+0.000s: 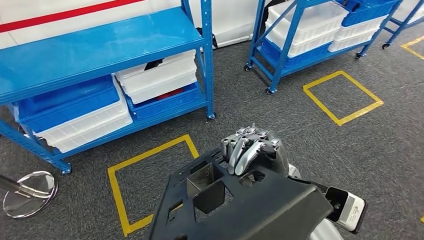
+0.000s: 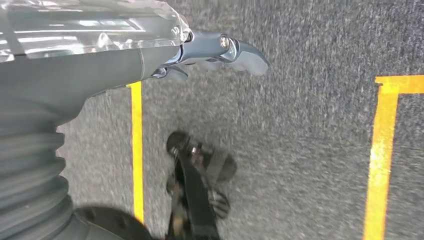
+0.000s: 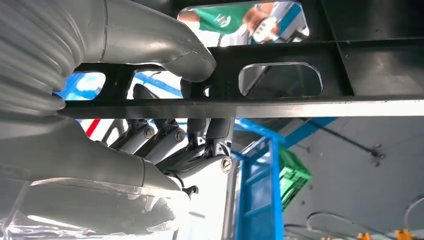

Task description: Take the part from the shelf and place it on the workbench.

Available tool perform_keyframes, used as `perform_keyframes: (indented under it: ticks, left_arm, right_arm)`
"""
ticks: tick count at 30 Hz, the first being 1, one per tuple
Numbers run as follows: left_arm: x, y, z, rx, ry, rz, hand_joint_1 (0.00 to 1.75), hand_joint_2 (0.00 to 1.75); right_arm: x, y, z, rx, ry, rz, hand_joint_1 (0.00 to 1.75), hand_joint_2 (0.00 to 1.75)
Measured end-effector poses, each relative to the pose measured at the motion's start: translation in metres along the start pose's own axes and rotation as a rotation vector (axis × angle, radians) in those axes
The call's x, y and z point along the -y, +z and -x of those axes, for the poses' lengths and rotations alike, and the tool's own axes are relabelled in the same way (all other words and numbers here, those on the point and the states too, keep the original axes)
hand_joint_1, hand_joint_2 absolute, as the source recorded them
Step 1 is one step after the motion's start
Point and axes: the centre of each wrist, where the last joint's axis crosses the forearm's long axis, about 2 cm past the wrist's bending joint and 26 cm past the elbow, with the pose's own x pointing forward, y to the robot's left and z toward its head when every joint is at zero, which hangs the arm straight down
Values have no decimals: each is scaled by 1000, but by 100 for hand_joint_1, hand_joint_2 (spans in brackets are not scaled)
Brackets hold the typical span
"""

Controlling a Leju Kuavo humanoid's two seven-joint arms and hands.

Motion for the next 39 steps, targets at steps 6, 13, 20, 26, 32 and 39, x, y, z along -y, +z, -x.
perform_keyframes:
  ticks: [6, 13, 20, 26, 32, 39]
  left_arm:
    - [5, 1, 2, 12, -23, 6, 0, 175]
    - [13, 3, 2, 13, -32, 28, 0, 175]
    - [17, 3, 3, 13, -28, 39, 0, 175]
    - [17, 3, 1, 27, 2, 14, 0, 175]
    - [9, 4, 8, 23, -6, -3, 0, 175]
    - [-2, 2, 6, 16, -18, -33, 0, 175]
  right_arm:
    - [-7, -2, 2, -29, -3, 1, 168, 175]
    - [-8, -4, 4, -41, -2, 0, 168, 175]
    - [-6, -6, 9, -44, -22, 7, 168, 175]
    - [2, -16, 17, -6, -73, 9, 168, 175]
    - [-6, -9, 20, -9, -107, 31, 168, 175]
    - [-10, -5, 17, 2, -129, 52, 168, 175]
